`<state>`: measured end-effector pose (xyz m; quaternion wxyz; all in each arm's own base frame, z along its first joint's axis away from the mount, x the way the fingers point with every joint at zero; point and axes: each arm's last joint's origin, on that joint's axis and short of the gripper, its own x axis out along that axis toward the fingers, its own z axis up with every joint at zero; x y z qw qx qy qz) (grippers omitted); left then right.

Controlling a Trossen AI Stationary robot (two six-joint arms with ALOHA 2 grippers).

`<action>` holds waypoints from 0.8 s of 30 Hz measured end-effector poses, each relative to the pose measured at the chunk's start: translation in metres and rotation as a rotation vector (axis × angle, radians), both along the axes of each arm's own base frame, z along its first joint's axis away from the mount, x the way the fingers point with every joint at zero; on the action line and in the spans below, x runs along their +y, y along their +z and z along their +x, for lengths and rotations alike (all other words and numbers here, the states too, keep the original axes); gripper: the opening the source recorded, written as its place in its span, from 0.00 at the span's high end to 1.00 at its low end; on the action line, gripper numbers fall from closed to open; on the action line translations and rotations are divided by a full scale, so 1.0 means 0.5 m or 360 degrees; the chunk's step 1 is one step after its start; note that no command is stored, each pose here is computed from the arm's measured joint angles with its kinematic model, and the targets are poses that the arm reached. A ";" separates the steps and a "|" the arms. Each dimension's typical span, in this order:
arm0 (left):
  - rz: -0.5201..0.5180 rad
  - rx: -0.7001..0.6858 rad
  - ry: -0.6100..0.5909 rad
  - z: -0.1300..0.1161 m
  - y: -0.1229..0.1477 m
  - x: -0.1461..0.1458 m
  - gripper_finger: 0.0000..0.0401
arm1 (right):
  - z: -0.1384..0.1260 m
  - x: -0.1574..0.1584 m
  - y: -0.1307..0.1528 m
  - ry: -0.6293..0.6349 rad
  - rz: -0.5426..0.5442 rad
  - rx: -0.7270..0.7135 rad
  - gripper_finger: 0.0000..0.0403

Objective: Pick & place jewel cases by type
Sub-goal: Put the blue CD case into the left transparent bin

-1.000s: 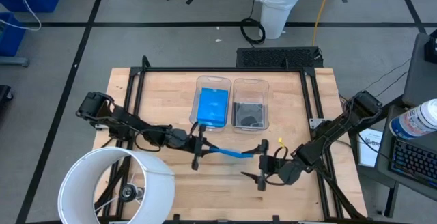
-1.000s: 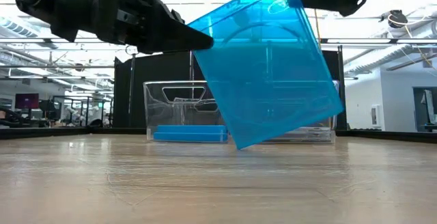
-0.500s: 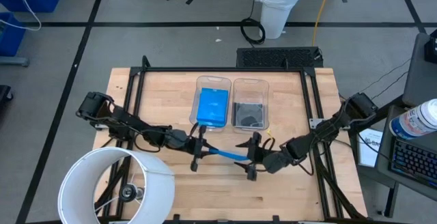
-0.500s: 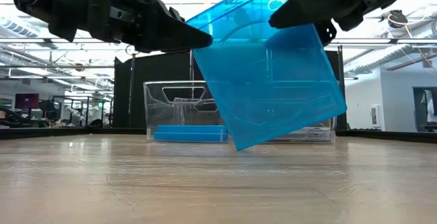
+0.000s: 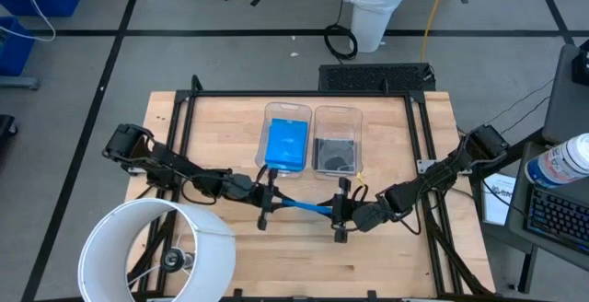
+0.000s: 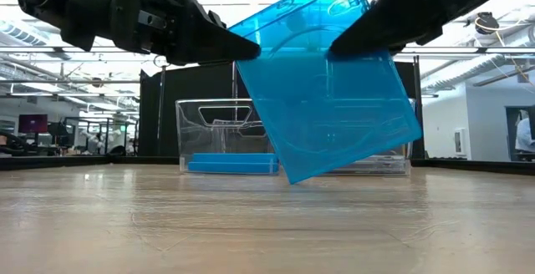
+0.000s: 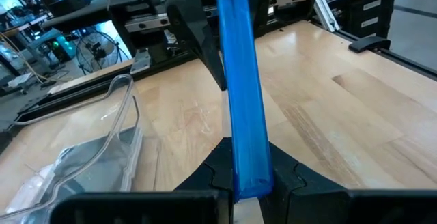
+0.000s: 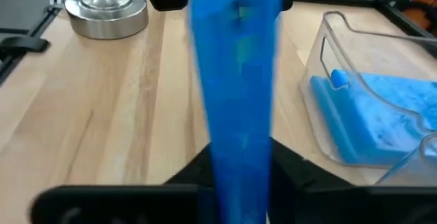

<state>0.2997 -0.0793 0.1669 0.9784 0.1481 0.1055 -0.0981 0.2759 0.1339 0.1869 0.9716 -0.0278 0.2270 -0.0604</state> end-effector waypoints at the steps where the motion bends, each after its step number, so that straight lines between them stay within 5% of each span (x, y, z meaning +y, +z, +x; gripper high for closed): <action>1: -0.0003 0.0000 0.0001 0.000 0.000 0.000 0.91 | 0.000 0.000 0.000 0.0004 -0.0014 0.0000 0.87; 5: -0.0010 0.0000 0.0001 0.000 0.001 0.000 0.90 | 0.001 0.000 0.001 0.0005 -0.0039 -0.0007 0.97; 14: -0.0008 0.0013 -0.0033 -0.001 -0.001 -0.002 0.86 | 0.001 0.000 0.002 0.0002 -0.0046 -0.0018 0.91; 24: 0.0128 0.0088 -0.0021 -0.023 0.020 -0.006 0.76 | 0.002 -0.001 0.004 -0.0003 -0.0095 -0.0023 0.96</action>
